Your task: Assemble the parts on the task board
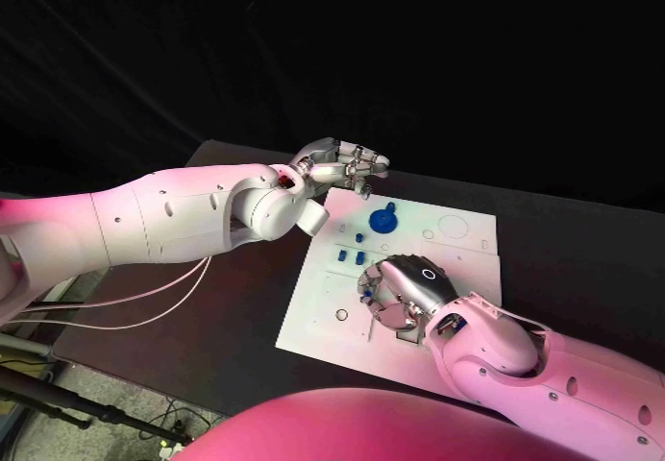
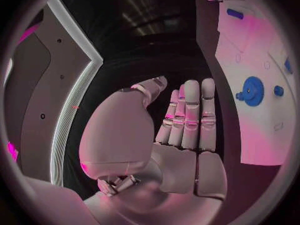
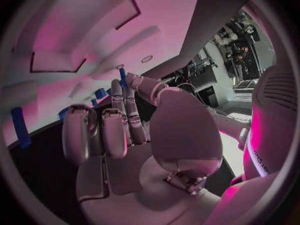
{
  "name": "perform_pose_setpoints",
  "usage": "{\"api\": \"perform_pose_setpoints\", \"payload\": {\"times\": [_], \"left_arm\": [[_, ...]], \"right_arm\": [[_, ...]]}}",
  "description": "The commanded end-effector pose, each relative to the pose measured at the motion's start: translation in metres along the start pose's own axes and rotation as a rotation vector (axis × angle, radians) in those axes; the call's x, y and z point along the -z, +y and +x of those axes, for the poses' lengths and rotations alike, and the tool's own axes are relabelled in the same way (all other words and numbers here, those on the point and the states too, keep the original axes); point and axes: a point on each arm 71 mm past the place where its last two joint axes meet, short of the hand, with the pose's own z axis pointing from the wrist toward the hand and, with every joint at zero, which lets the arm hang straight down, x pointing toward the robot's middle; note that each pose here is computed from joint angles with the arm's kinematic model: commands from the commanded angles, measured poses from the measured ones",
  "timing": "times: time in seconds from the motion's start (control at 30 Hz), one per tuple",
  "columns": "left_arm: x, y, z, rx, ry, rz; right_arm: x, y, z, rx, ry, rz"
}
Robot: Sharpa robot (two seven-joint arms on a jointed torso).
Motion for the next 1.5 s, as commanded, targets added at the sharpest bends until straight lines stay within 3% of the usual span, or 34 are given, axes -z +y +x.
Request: {"api": "perform_pose_setpoints", "payload": {"times": [0.03,1.13,1.5], "left_arm": [[-0.0005,-0.0017,0.0029,0.001,0.022,0.007],[0.0001,-0.0022,0.0031,0.001,0.032,0.001],[0.0006,-0.0022,0.0023,0.000,0.031,-0.001]], "right_arm": [[-0.0006,0.0025,0.0005,0.018,-0.009,-0.023],[-0.0031,-0.0026,0.0094,0.033,0.039,-0.007],[-0.0011,-0.0027,0.0068,0.028,0.012,-0.007]]}}
